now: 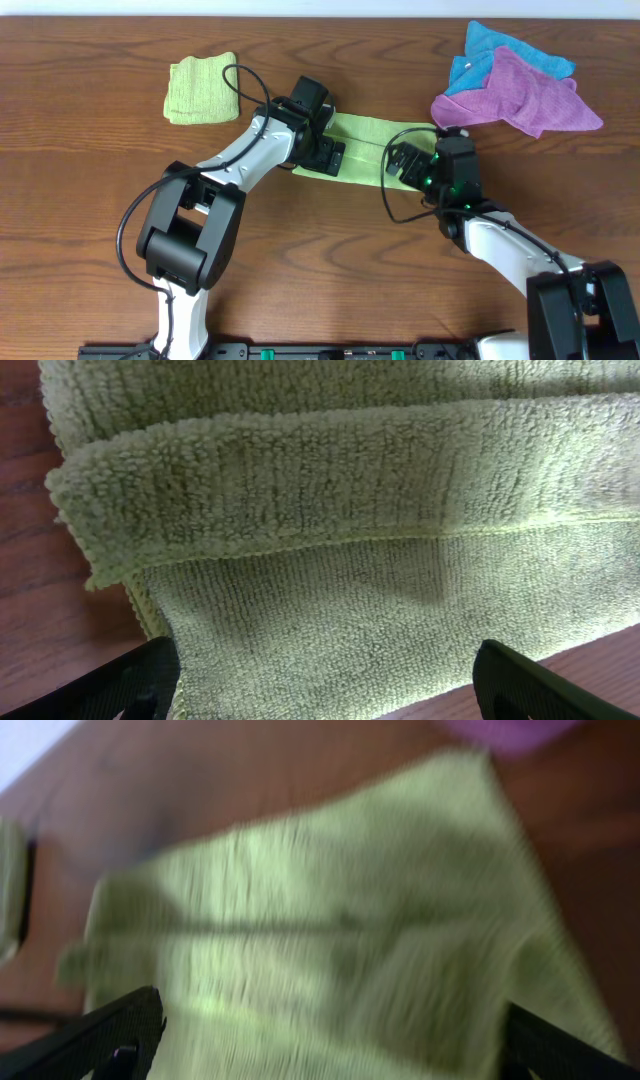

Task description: Fold the cloth

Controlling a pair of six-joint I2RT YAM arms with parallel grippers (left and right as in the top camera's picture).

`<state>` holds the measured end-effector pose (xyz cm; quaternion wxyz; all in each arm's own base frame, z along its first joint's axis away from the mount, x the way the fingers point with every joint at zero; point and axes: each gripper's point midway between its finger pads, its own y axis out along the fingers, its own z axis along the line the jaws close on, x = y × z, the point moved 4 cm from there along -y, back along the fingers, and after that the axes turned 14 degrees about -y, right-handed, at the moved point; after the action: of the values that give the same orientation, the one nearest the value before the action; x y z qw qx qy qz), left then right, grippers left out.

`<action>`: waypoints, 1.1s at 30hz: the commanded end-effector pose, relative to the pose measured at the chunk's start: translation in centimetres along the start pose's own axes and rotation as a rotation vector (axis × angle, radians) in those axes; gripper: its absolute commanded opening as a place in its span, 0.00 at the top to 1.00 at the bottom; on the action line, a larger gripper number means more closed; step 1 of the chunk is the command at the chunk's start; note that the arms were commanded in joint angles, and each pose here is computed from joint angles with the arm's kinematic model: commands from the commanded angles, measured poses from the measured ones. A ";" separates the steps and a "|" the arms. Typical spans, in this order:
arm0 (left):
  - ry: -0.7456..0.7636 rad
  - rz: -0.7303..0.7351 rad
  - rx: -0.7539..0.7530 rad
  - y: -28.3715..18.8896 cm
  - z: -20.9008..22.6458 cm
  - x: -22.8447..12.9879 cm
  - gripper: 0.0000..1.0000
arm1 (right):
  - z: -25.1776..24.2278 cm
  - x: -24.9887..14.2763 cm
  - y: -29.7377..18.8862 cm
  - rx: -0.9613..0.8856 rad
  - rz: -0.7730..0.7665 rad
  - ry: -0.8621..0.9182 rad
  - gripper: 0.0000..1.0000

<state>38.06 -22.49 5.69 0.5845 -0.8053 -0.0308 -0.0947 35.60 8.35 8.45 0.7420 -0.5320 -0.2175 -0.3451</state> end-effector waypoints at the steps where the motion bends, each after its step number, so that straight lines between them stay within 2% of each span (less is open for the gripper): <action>1: 0.025 0.008 -0.019 0.2 -0.6 0.0 0.05 | -1.5 2.7 0.1 -0.131 -0.146 -0.004 0.01; 4: 0.027 0.008 -0.018 0.2 -0.6 0.0 0.05 | -0.9 4.1 1.1 -0.094 -0.243 -0.010 0.01; 11: 0.026 0.008 -0.018 0.2 -0.6 0.0 0.05 | -0.6 6.0 0.9 -0.085 -0.344 -0.042 0.01; 14: 0.026 0.007 -0.018 0.2 -0.6 0.0 0.05 | -0.1 6.6 -0.3 -0.087 -0.336 -0.060 0.01; 18: 0.027 0.008 -0.018 0.2 -0.6 0.0 0.05 | 0.4 6.4 -3.3 -0.124 -0.191 -0.071 0.01; 22: 0.027 0.006 -0.018 0.2 -0.6 0.0 0.05 | 1.9 4.3 -6.2 -0.051 0.038 0.054 0.01; 27: 0.026 0.002 0.001 0.4 -0.3 0.1 0.05 | 2.0 0.1 -5.8 -0.089 0.233 0.252 0.01; 33: 0.025 0.004 0.021 0.6 0.0 0.0 0.05 | 2.5 -2.9 -2.7 -0.097 0.342 0.290 0.01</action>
<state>37.91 -22.73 5.66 0.5860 -0.8039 -0.0284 -0.0976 31.62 9.99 10.24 0.7744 -0.5560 -0.0296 -0.3004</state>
